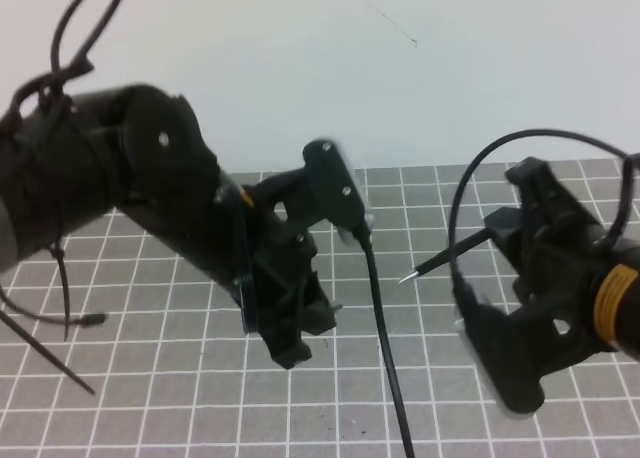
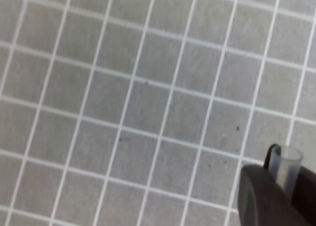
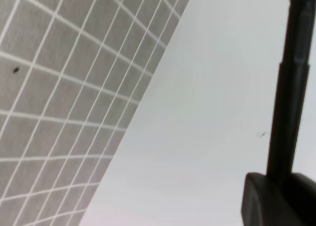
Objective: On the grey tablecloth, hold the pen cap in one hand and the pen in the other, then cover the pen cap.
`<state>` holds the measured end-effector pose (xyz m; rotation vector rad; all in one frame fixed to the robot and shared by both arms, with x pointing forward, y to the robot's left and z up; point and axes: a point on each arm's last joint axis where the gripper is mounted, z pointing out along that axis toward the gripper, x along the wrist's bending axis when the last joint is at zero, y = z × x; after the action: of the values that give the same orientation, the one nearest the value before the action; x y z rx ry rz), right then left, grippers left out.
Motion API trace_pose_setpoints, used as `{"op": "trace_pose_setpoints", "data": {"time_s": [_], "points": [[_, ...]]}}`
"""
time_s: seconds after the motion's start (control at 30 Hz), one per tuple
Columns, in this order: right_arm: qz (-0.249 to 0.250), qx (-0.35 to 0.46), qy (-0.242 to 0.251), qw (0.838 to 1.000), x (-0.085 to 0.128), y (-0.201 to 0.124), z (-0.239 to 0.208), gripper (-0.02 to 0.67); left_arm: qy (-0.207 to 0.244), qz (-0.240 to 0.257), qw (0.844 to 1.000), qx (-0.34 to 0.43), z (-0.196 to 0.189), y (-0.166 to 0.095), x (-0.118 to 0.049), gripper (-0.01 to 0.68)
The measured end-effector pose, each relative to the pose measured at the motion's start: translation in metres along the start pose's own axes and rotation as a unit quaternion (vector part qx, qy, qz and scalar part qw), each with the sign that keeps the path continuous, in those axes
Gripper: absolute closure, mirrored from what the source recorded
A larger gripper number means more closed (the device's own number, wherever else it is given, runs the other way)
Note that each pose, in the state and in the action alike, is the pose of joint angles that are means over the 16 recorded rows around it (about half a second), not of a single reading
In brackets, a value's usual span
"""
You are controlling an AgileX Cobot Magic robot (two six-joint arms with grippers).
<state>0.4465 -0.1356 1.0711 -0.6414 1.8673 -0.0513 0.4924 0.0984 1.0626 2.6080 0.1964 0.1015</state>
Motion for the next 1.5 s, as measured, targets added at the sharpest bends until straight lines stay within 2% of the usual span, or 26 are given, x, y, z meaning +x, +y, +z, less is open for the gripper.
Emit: {"op": "trace_pose_setpoints", "data": {"time_s": [0.27,0.47,0.8,1.27,1.5], "points": [[-0.024,-0.015,-0.022,0.999,-0.005,0.012,-0.005,0.644,-0.028,0.009,1.000,-0.009,-0.004,0.011,0.002,0.616],[-0.021,-0.017,-0.030,0.999,-0.007,0.016,-0.007,0.644,-0.041,0.005,0.999,-0.019,-0.003,0.017,0.004,0.616],[-0.002,-0.009,-0.029,1.000,-0.007,0.015,-0.007,0.644,-0.040,-0.005,0.998,-0.037,-0.003,0.021,0.005,0.620],[-0.038,0.009,-0.025,0.999,-0.004,0.017,0.001,0.649,-0.045,-0.011,0.998,-0.043,-0.004,0.022,0.004,0.616],[-0.034,0.008,-0.024,0.999,-0.003,0.018,0.003,0.649,-0.047,-0.012,0.998,-0.043,-0.004,0.022,0.004,0.616]]}}
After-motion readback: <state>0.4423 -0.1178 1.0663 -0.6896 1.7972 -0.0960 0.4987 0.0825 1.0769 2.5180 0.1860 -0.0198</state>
